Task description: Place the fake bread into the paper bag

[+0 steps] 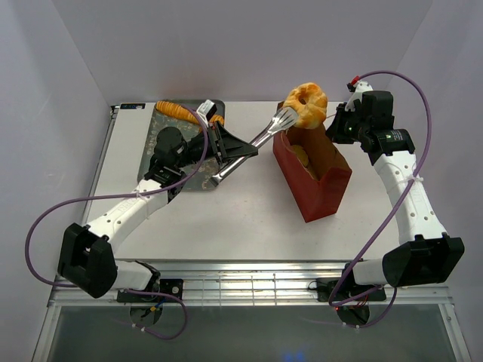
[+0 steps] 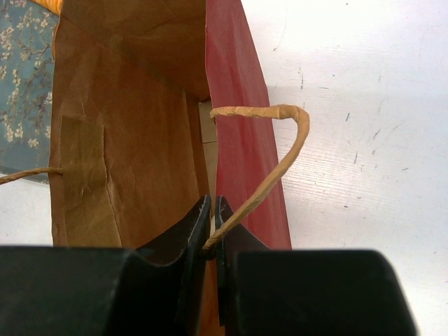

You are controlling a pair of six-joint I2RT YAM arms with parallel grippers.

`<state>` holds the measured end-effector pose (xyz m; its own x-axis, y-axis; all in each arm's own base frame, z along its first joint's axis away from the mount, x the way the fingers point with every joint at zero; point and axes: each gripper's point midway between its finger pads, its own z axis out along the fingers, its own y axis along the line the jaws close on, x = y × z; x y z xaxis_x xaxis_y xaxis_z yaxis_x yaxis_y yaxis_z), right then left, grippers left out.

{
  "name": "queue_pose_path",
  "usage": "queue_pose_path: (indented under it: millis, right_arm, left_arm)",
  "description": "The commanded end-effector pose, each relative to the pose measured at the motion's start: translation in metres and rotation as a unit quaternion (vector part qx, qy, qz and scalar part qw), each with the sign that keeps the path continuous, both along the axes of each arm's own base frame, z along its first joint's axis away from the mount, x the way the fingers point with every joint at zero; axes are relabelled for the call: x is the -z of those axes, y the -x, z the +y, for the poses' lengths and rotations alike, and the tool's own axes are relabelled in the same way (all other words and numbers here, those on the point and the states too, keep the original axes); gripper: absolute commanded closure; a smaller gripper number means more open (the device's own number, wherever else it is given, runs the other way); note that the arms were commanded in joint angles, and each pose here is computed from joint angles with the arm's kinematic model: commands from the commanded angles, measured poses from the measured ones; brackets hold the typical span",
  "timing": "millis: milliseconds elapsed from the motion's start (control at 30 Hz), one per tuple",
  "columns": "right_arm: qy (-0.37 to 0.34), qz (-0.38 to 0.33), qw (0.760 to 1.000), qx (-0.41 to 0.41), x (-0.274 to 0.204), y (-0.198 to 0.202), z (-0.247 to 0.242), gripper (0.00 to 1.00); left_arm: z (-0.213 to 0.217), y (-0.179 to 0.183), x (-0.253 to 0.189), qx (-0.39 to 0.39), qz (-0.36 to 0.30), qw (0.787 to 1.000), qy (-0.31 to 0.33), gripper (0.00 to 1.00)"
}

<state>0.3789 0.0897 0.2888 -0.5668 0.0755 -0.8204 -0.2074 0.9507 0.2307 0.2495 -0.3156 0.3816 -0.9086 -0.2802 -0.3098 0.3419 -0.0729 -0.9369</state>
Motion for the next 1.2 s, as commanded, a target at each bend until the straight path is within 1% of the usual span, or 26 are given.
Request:
queue_pose_path:
  millis: [0,33,100,133,233,500,600,733,833,900,933,1033,1100,1167]
  right_arm:
    - [-0.004,-0.035,0.999,-0.001,-0.022,-0.001,0.001,0.88]
    - [-0.004,-0.034,0.999,-0.001,-0.021,-0.001,0.001,0.88]
    - [-0.005,-0.034,0.999,-0.001,-0.022,-0.001,0.001,0.88]
    - [-0.005,-0.034,0.999,-0.002,-0.022,0.0,0.001,0.88]
    - [-0.004,-0.037,0.999,-0.001,-0.023,0.0,0.001,0.88]
    - [0.0,-0.036,0.999,0.0,-0.021,0.001,-0.001,0.88]
    - [0.0,-0.035,0.999,-0.001,-0.02,0.0,-0.001,0.88]
    - [0.001,-0.037,0.999,-0.001,-0.021,0.001,-0.001,0.88]
    - [0.005,-0.035,0.999,-0.001,-0.019,0.002,-0.002,0.87]
    - [0.006,-0.035,0.999,0.0,-0.019,0.002,-0.003,0.87]
    - [0.005,-0.036,0.999,0.0,-0.019,0.002,-0.002,0.88]
    - [0.004,-0.034,0.999,-0.002,-0.018,0.001,-0.001,0.87]
    - [0.004,-0.034,0.999,-0.002,-0.018,0.001,-0.001,0.88]
    - [0.004,-0.033,0.999,-0.002,-0.017,0.001,-0.001,0.88]
  left_arm:
    - [-0.007,0.0,0.002,-0.012,-0.006,1.0,0.002,0.71]
    - [-0.009,-0.001,0.005,-0.011,-0.002,1.0,0.0,0.64]
    - [-0.01,-0.001,0.009,-0.011,0.004,1.0,-0.002,0.57]
    - [-0.011,-0.002,0.011,-0.012,0.006,1.0,-0.003,0.51]
    - [-0.011,-0.004,0.015,-0.016,0.009,1.0,-0.005,0.48]
    - [-0.011,-0.004,0.015,-0.016,0.011,1.0,-0.005,0.47]
    - [-0.006,-0.005,0.008,-0.019,0.001,1.0,-0.002,0.5]
    - [0.02,-0.018,-0.001,-0.046,-0.01,0.999,0.0,0.53]
    - [0.061,-0.04,-0.003,-0.092,-0.012,0.996,-0.001,0.53]
    - [0.077,-0.045,-0.001,-0.104,-0.011,0.995,-0.005,0.53]
    - [0.093,-0.052,-0.002,-0.124,-0.011,0.992,-0.005,0.53]
    - [0.116,-0.058,0.005,-0.14,-0.005,0.99,-0.01,0.53]
    - [0.121,-0.058,0.005,-0.143,-0.015,0.989,-0.014,0.53]
    - [0.126,-0.059,0.012,-0.147,-0.007,0.989,-0.017,0.53]
